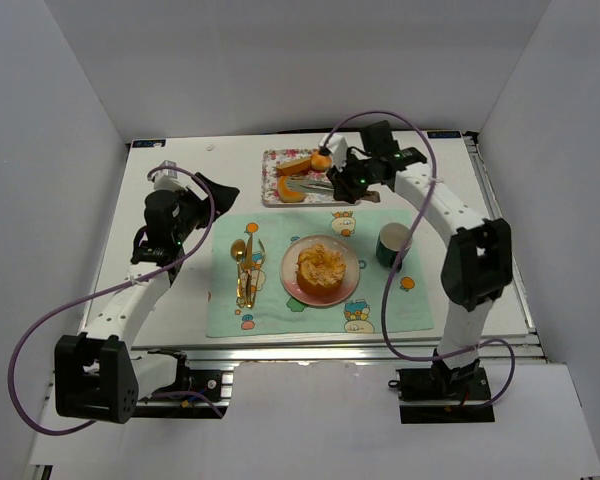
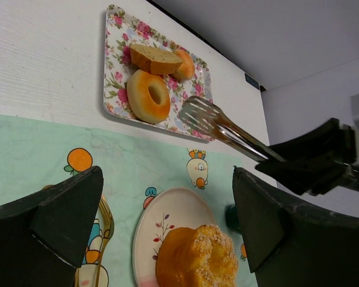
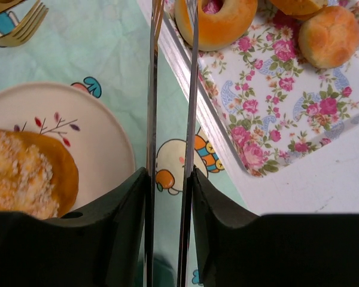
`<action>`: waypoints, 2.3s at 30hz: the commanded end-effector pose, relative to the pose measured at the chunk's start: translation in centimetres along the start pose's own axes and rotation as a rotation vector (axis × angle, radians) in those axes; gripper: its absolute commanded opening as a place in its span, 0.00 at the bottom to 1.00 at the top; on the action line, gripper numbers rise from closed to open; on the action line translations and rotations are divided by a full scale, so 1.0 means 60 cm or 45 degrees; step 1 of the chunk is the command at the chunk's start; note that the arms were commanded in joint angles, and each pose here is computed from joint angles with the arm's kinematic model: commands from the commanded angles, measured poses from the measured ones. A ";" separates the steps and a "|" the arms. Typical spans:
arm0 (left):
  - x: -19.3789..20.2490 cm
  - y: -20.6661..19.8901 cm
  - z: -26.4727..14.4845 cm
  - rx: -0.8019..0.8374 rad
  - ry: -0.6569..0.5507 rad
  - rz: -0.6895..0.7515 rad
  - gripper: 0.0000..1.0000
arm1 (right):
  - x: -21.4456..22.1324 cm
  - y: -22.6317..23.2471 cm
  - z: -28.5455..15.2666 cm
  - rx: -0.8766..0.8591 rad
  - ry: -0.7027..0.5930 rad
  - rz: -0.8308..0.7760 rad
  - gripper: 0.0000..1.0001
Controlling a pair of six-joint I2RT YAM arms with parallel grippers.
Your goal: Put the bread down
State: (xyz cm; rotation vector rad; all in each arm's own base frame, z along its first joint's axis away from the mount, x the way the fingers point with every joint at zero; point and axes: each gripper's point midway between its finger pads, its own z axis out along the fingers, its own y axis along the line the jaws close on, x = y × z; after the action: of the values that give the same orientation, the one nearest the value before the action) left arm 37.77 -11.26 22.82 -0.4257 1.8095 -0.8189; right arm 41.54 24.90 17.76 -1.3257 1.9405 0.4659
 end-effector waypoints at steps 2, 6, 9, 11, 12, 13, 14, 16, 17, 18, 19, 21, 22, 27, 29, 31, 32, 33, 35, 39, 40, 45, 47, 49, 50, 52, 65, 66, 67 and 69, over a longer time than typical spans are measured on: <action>-0.013 -0.015 -0.014 0.022 -0.048 0.005 0.97 | -0.057 -0.010 0.017 0.084 -0.014 0.034 0.41; -0.014 -0.012 -0.021 0.014 -0.067 -0.009 0.97 | -0.058 -0.013 0.041 0.133 0.037 0.074 0.42; -0.012 -0.010 -0.028 0.004 -0.074 -0.012 0.97 | -0.057 -0.017 0.057 0.166 0.079 0.062 0.43; -0.009 -0.008 -0.029 0.000 -0.070 -0.007 0.97 | -0.056 -0.018 0.063 0.199 0.104 0.049 0.44; -0.010 -0.007 -0.030 -0.002 -0.071 -0.004 0.97 | -0.055 -0.018 0.066 0.202 0.110 0.045 0.44; -0.009 -0.006 -0.031 -0.004 -0.069 -0.002 0.97 | -0.055 -0.016 0.069 0.207 0.117 0.042 0.46; -0.009 -0.007 -0.032 -0.003 -0.067 0.002 0.97 | -0.055 -0.017 0.070 0.225 0.124 0.047 0.47; -0.010 -0.007 -0.032 -0.003 -0.073 0.004 0.97 | -0.047 -0.018 0.077 0.249 0.161 0.040 0.48; -0.009 -0.007 -0.032 -0.001 -0.073 0.005 0.97 | -0.045 -0.017 0.078 0.247 0.170 0.043 0.48; -0.009 -0.005 -0.032 -0.002 -0.077 0.003 0.97 | -0.041 -0.014 0.080 0.238 0.187 0.052 0.48; -0.009 -0.006 -0.033 0.001 -0.080 0.002 0.97 | -0.041 -0.010 0.081 0.229 0.188 0.058 0.48; -0.007 -0.004 -0.033 0.001 -0.080 0.000 0.97 | -0.038 -0.008 0.081 0.229 0.194 0.068 0.48; -0.005 -0.004 -0.034 0.002 -0.076 0.000 0.97 | -0.038 -0.006 0.081 0.229 0.198 0.070 0.48; -0.003 -0.002 -0.037 -0.001 -0.076 0.009 0.97 | -0.028 0.001 0.087 0.223 0.220 0.105 0.48; -0.002 -0.001 -0.038 -0.003 -0.070 0.016 0.97 | -0.025 0.001 0.089 0.234 0.228 0.114 0.49; -0.002 0.000 -0.039 -0.008 -0.069 0.019 0.97 | -0.023 0.005 0.091 0.226 0.230 0.122 0.49; -0.001 -0.001 -0.039 -0.005 -0.069 0.019 0.97 | -0.021 0.008 0.093 0.220 0.236 0.127 0.49; -0.001 0.000 -0.039 -0.008 -0.069 0.019 0.97 | -0.021 0.013 0.095 0.216 0.237 0.123 0.49; -0.001 0.000 -0.040 -0.006 -0.067 0.017 0.97 | -0.017 0.016 0.098 0.218 0.248 0.132 0.49; -0.001 0.002 -0.040 -0.010 -0.071 0.015 0.97 | -0.011 0.029 0.108 0.194 0.269 0.146 0.49; 0.000 0.001 -0.040 -0.009 -0.070 0.013 0.97 | -0.010 0.032 0.109 0.190 0.271 0.154 0.49; -0.002 0.003 -0.040 -0.017 -0.073 0.014 0.97 | 0.002 0.035 0.114 0.183 0.299 0.179 0.44; -0.003 0.002 -0.041 -0.017 -0.078 0.013 0.97 | 0.004 0.036 0.115 0.178 0.305 0.183 0.38; -0.003 0.001 -0.041 -0.015 -0.078 0.011 0.97 | 0.007 0.037 0.114 0.175 0.312 0.183 0.31; -0.003 0.002 -0.041 -0.017 -0.078 0.011 0.97 | 0.005 0.039 0.114 0.173 0.309 0.181 0.29; -0.003 0.002 -0.041 -0.019 -0.077 0.012 0.97 | 0.004 0.038 0.112 0.174 0.305 0.182 0.22; -0.005 0.000 -0.041 -0.020 -0.075 0.018 0.97 | -0.073 0.003 0.067 0.207 0.115 0.163 0.04; -0.005 0.001 -0.041 -0.021 -0.074 0.017 0.97 | -0.081 -0.001 0.062 0.201 0.090 0.161 0.03; -0.004 0.000 -0.041 -0.020 -0.072 0.018 0.97 | -0.084 -0.004 0.058 0.202 0.079 0.161 0.02; -0.006 0.000 -0.041 -0.020 -0.075 0.020 0.97 | -0.090 -0.010 0.049 0.204 0.056 0.165 0.01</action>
State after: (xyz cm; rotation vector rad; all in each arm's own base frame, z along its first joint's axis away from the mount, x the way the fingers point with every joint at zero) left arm 35.88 -10.29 22.49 -0.4624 1.7900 -0.7841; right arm 43.10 29.53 14.05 -1.1731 2.2063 0.2877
